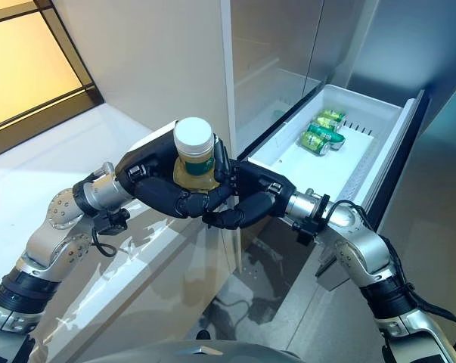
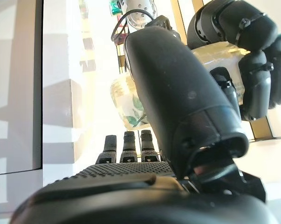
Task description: Put drinks into fridge and close the fridge
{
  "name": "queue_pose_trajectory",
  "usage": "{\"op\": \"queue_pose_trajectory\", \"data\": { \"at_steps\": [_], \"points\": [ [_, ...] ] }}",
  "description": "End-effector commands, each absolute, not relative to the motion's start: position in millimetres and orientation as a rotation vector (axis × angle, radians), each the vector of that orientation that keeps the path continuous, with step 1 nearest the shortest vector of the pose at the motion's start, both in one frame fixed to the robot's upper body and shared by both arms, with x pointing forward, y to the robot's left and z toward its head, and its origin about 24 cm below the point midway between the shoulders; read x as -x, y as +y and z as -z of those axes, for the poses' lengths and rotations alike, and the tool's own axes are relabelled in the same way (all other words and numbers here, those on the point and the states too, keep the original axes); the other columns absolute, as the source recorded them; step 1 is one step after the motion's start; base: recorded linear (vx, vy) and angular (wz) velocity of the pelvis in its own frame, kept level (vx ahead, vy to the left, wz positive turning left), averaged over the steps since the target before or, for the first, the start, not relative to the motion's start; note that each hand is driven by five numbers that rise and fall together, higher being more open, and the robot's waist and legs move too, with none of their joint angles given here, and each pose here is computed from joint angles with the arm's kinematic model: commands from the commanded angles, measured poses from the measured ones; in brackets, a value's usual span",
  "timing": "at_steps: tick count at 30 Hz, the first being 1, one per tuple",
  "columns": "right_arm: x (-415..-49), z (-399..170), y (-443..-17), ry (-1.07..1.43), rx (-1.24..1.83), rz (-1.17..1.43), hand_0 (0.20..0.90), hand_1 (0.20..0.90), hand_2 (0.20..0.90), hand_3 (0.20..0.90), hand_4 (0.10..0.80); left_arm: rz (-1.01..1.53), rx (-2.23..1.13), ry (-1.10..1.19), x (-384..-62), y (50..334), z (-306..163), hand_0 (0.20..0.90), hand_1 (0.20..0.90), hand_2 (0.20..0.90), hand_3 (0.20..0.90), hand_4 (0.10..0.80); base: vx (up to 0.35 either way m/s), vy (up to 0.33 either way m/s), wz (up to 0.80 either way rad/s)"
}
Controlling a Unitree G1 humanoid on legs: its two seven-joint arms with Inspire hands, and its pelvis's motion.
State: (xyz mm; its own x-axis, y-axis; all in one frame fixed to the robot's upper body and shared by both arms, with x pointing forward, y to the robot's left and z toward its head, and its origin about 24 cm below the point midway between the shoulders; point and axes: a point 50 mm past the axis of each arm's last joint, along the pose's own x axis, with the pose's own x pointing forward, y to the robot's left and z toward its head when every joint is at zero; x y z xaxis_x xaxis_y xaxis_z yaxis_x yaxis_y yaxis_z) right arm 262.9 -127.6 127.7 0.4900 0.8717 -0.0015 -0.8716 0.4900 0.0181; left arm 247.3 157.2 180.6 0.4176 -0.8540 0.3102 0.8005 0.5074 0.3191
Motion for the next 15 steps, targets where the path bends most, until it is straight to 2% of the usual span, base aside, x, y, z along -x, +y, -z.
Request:
{"op": "queue_pose_trajectory", "data": {
  "at_steps": [1,11,12,13,14,15],
  "points": [
    [-267.0,-179.6,-111.2,-0.237,-0.035,-1.154,0.9,0.9,0.9,0.9,0.8,1.139,-0.109,-0.795,-240.5,134.4,-243.4,0.3,0.3,0.3,0.2,0.1,0.0,0.0,0.0],
    [-261.7,-186.9,-103.3,-0.257,-0.003,-1.213,0.9,0.9,0.9,0.9,0.8,1.162,-0.125,-0.755,-241.7,131.1,-239.8,0.3,0.3,0.3,0.2,0.1,0.0,0.0,0.0],
    [-261.8,-186.9,-102.9,-0.257,-0.001,-1.211,0.66,0.66,0.66,0.62,0.52,1.164,-0.122,-0.755,-241.6,130.6,-239.7,0.3,0.3,0.3,0.2,0.1,0.0,0.0,0.0],
    [-262.0,-187.0,-102.6,-0.256,-0.001,-1.21,0.66,0.66,0.66,0.62,0.52,1.165,-0.121,-0.755,-241.6,130.4,-239.7,0.3,0.3,0.3,0.2,0.1,0.0,0.0,0.0],
    [-262.5,-187.1,-102.5,-0.257,-0.004,-1.205,0.312,0.312,0.312,0.214,0.114,1.168,-0.118,-0.753,-241.2,129.9,-239.7,0.3,0.3,0.3,0.2,0.1,0.0,0.0,0.0],
    [-262.7,-187.2,-102.2,-0.257,-0.009,-1.206,0.3,0.3,0.3,0.2,0.1,1.17,-0.118,-0.751,-241.2,129.7,-239.7,0.3,0.3,0.3,0.2,0.1,0.0,0.0,0.0]
  ]
}}
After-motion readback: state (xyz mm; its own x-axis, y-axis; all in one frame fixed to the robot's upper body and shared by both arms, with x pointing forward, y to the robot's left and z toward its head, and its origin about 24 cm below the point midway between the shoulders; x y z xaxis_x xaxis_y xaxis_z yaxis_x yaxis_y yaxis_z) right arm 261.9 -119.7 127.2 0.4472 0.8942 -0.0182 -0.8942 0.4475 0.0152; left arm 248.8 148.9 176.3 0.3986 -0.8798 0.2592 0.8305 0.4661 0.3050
